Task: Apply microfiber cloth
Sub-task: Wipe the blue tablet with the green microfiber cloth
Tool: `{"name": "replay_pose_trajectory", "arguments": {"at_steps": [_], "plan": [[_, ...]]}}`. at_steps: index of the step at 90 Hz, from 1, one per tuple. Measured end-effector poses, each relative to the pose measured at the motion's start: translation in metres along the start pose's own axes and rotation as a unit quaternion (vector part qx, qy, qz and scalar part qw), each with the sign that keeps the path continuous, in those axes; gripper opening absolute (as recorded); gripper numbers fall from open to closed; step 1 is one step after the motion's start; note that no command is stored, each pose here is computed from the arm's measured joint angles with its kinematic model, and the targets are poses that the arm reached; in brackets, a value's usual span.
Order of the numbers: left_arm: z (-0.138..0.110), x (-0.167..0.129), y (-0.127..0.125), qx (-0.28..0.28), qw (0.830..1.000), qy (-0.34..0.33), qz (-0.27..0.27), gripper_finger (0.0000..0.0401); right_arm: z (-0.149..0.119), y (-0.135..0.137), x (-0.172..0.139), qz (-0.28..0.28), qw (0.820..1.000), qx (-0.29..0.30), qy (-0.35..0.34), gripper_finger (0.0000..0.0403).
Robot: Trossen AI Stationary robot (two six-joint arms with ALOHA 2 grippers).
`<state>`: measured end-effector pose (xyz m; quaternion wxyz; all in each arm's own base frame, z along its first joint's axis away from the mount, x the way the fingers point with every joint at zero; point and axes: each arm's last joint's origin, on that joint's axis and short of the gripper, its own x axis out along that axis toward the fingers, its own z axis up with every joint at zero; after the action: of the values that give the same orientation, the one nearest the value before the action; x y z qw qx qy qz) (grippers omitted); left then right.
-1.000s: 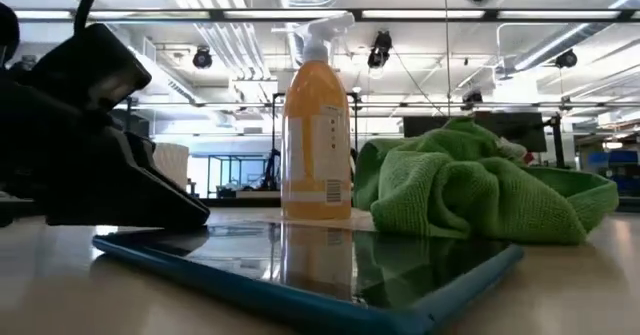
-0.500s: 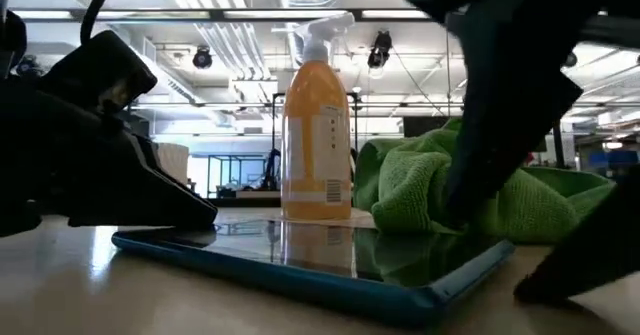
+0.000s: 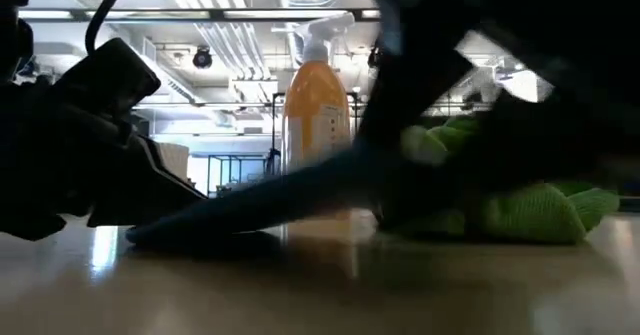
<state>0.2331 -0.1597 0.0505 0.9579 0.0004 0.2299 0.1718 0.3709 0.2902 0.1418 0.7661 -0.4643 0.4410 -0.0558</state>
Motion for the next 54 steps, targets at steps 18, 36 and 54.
{"name": "replay_pose_trajectory", "arguments": {"at_steps": [18,36,54], "plan": [[0.001,0.0,-0.001,0.005,1.0,0.0,-0.007,0.0098,0.009,-0.013,-0.013,-0.011,1.0,0.007,-0.012,0.0121],[0.021,-0.009,-0.002,0.099,0.995,-0.017,-0.026,0.0098,0.018,-0.032,-0.025,-0.011,0.999,0.027,-0.022,0.0104],[0.059,-0.029,0.001,0.13,0.989,-0.054,-0.051,0.0098,0.025,-0.058,-0.03,0.02,0.993,0.114,-0.023,0.0066]]}}
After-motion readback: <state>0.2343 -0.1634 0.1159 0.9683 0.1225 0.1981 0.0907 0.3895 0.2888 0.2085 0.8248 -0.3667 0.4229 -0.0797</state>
